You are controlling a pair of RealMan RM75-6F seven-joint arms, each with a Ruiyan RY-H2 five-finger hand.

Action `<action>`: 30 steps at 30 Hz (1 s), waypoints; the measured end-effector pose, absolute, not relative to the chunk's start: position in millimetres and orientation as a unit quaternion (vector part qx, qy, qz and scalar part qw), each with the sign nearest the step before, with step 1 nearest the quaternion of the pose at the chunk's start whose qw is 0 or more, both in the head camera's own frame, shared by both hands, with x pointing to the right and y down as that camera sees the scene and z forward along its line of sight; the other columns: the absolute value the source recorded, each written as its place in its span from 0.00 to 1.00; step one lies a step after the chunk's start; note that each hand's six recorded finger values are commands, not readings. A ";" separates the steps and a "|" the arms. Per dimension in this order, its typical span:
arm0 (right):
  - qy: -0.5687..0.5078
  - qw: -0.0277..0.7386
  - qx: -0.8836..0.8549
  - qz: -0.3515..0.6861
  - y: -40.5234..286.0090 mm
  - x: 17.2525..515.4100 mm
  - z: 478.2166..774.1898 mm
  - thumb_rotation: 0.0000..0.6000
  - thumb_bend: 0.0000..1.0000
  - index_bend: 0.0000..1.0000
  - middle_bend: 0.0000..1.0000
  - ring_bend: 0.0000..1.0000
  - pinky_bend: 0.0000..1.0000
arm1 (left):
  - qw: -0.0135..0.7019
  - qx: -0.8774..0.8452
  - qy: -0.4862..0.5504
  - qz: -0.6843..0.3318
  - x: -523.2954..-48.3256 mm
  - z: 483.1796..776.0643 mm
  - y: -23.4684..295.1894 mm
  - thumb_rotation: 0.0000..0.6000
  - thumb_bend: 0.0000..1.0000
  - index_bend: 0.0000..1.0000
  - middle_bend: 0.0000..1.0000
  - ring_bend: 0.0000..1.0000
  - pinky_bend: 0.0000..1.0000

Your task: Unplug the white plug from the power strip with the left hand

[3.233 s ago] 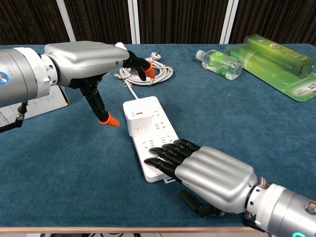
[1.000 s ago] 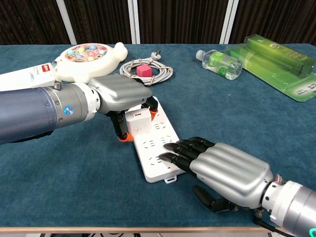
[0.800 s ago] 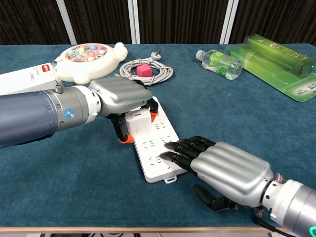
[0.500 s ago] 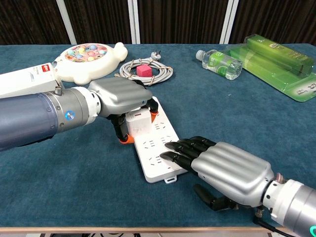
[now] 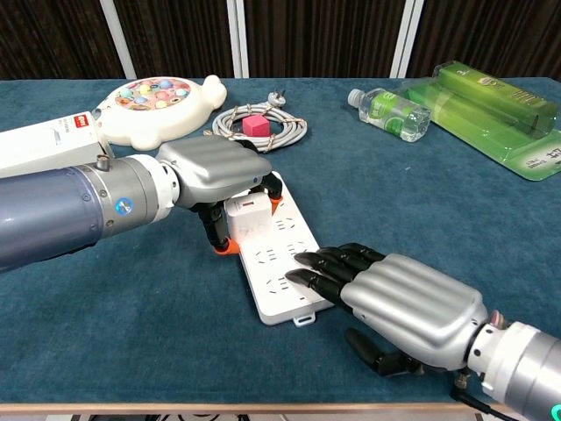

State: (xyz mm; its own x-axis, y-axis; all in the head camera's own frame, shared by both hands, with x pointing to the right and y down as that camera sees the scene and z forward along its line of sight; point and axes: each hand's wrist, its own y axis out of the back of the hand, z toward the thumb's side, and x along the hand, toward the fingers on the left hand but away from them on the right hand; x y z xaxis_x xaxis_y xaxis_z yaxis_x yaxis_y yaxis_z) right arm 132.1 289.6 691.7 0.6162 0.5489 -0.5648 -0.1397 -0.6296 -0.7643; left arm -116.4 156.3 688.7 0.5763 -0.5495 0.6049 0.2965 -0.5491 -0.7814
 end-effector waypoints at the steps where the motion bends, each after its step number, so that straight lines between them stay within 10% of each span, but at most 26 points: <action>1: -0.127 0.411 -0.800 0.419 289.9 131.9 691.6 1.00 0.73 0.00 0.00 0.00 0.01 | 0.467 -0.755 0.085 -0.452 -116.4 688.5 156.1 1.00 0.45 0.62 0.66 0.19 0.03; 30: -0.117 0.409 -0.806 0.411 303.5 127.6 693.4 1.00 0.73 0.00 0.00 0.00 0.01 | 0.461 -0.769 0.105 -0.431 -106.2 674.0 158.4 1.00 0.46 0.65 0.69 0.21 0.03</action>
